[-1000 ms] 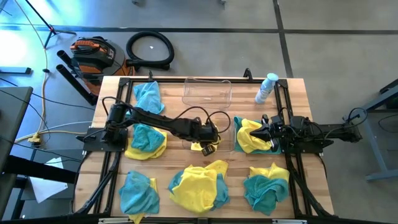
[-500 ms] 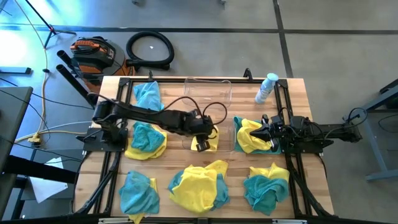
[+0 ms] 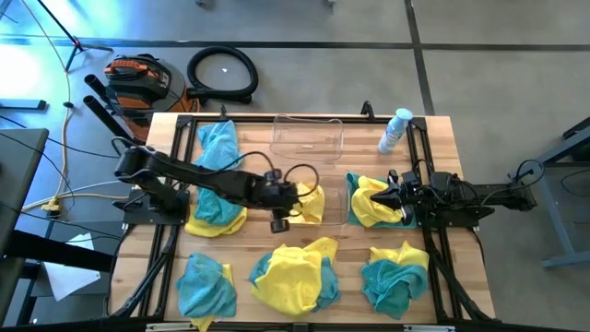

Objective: Sort microfiber towel by color & place in baskets
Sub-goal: Put the yellow towel into the bottom transparent bin

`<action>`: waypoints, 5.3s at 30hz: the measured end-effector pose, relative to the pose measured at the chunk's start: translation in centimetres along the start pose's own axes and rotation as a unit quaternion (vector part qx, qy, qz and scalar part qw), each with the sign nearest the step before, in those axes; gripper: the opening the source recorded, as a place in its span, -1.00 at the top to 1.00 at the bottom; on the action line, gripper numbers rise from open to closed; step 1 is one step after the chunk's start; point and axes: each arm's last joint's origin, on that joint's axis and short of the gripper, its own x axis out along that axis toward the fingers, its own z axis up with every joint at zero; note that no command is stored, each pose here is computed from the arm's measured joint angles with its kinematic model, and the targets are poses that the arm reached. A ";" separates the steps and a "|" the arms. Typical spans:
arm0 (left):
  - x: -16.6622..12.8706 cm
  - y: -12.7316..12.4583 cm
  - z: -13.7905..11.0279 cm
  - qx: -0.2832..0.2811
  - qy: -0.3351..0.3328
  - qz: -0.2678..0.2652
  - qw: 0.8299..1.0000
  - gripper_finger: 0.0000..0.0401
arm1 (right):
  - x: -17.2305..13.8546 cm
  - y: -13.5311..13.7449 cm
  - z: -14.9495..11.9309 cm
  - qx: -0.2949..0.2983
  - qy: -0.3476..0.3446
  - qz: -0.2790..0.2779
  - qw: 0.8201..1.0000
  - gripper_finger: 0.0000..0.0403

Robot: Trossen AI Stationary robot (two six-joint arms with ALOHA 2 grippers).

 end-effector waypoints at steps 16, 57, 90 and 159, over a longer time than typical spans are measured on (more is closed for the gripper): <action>-8.0 3.7 -10.4 -0.077 -0.128 -0.004 0.989 0.24 | 0.0 0.0 0.0 0.000 0.000 0.000 1.000 1.00; -4.5 5.3 -21.5 -0.082 -0.221 0.004 0.972 0.24 | -0.2 -0.6 0.9 -0.020 -0.042 -0.151 0.987 1.00; -5.1 5.1 -20.5 -0.067 -0.271 -0.011 0.960 0.24 | 6.9 1.0 5.5 0.083 0.461 -0.424 0.775 0.62; -5.0 5.1 -20.6 -0.061 -0.268 -0.012 0.961 0.24 | 7.7 11.4 15.2 -0.036 0.239 -0.339 0.909 1.00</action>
